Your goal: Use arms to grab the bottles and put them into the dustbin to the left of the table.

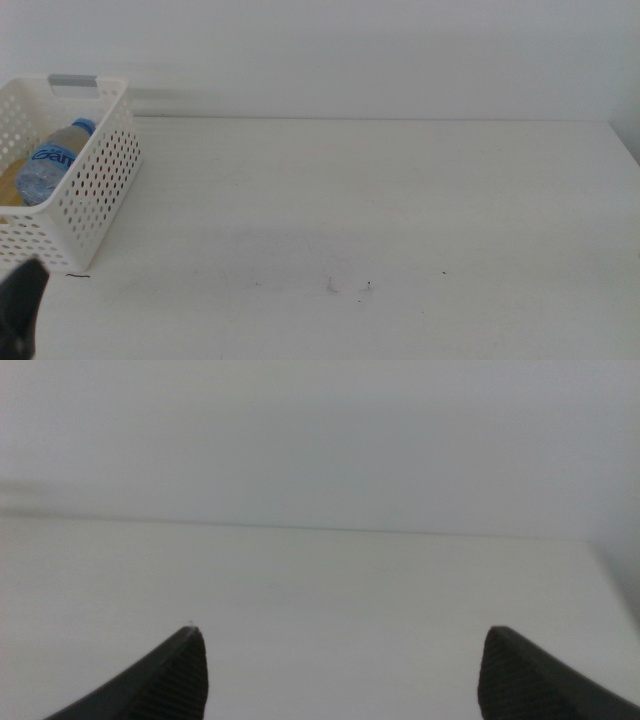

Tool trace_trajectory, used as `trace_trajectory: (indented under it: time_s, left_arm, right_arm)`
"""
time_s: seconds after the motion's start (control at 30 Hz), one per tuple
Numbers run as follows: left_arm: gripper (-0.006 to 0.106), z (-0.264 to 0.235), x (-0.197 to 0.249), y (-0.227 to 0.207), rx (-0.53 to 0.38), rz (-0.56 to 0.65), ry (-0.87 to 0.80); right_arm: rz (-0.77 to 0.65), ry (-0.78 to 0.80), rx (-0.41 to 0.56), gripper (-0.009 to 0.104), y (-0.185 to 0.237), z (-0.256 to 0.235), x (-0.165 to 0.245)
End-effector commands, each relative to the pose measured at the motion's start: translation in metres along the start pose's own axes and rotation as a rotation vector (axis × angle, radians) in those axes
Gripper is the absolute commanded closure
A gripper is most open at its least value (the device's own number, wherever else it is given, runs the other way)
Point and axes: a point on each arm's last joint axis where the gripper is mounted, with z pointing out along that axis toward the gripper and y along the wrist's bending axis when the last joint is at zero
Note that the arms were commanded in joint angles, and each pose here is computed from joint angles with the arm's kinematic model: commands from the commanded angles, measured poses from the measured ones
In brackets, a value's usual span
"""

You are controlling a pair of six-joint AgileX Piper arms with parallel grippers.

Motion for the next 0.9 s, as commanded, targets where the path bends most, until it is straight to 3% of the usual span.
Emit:
trace_trajectory:
  time_s: [0.0, 0.2, 0.4, 0.87]
  left_arm:
    - [0.007, -0.005, 0.016, 0.005, -0.005, -0.028, -0.060]
    - [0.007, -0.008, 0.046, 0.013, -0.001, -0.025, -0.088]
    - [0.007, -0.008, 0.048, 0.015, -0.023, 0.040, -0.058]
    - [0.007, -0.008, 0.046, 0.014, -0.017, 0.038, -0.087]
  right_arm:
    - [-0.006, -0.050, 0.069, 0.004, -0.007, -0.013, 0.025]
    - [-0.030, -0.024, 0.118, 0.004, -0.011, -0.027, 0.072]
    - [-0.030, -0.035, 0.121, 0.004, -0.011, -0.027, 0.071]
    - [-0.029, -0.056, 0.119, 0.004, -0.010, -0.027, 0.069]
